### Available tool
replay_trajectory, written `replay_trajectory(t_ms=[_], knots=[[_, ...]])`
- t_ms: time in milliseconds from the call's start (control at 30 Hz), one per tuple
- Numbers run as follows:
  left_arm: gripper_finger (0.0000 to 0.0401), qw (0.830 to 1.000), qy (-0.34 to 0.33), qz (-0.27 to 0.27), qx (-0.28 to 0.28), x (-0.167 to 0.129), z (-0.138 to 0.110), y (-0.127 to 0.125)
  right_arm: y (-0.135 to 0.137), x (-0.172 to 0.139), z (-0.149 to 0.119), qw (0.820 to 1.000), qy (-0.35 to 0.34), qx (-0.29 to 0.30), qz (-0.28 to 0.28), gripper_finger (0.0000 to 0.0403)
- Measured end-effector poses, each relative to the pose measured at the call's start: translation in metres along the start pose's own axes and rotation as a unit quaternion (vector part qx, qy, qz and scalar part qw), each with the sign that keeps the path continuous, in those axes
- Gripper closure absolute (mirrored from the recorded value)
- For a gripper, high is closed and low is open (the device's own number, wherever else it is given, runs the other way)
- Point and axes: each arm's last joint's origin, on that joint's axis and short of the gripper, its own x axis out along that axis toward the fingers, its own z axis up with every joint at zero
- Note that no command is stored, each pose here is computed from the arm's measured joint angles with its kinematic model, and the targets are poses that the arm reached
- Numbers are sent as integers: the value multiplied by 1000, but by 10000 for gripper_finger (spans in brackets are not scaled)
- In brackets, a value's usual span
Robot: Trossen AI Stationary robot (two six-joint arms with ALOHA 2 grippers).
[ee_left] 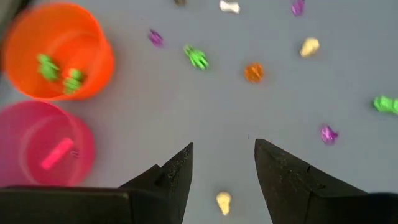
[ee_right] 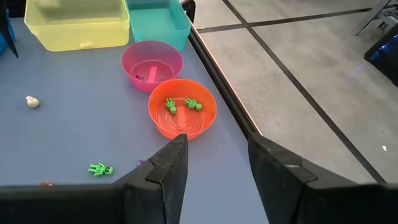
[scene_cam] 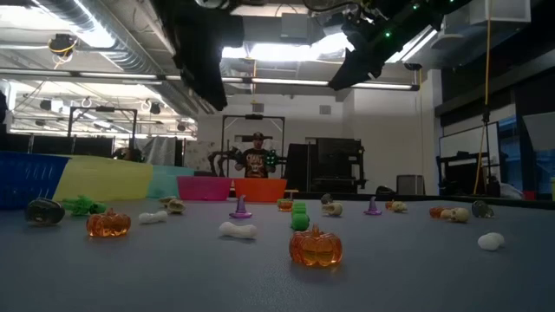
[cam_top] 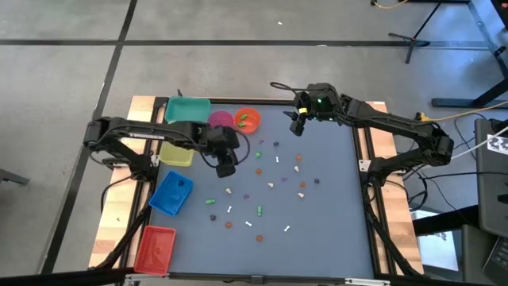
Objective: Sort Halloween decoration
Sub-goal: Put the purple witch hat toy into the pink bin
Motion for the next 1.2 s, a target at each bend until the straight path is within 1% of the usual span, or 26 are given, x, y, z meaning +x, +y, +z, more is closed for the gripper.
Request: replay_trajectory(t_ms=[167, 433, 700, 800, 933, 1100, 1200], knots=[[245, 999, 29, -19, 12, 13, -2, -9, 0, 0, 0, 1000, 0, 0, 0, 235], [245, 999, 36, -28, 31, 17, -10, -21, 0, 0, 0, 1000, 0, 0, 0, 235], [245, 997, -30, -60, 47, 18, -6, -43, 0, 0, 0, 1000, 0, 0, 0, 235], [245, 996, -53, -67, 40, 20, -3, -52, 0, 0, 0, 1000, 0, 0, 0, 235], [245, 995, -55, -76, 43, 35, -4, -68, 0, 0, 0, 1000, 1, 0, 0, 235], [245, 994, -30, -82, 66, 61, -13, -89, 0, 2, -1, 1000, 7, 0, 1, 235], [245, 994, -14, -81, 65, 76, -18, -98, 1, 7, -3, 1000, 14, 0, 3, 235]])
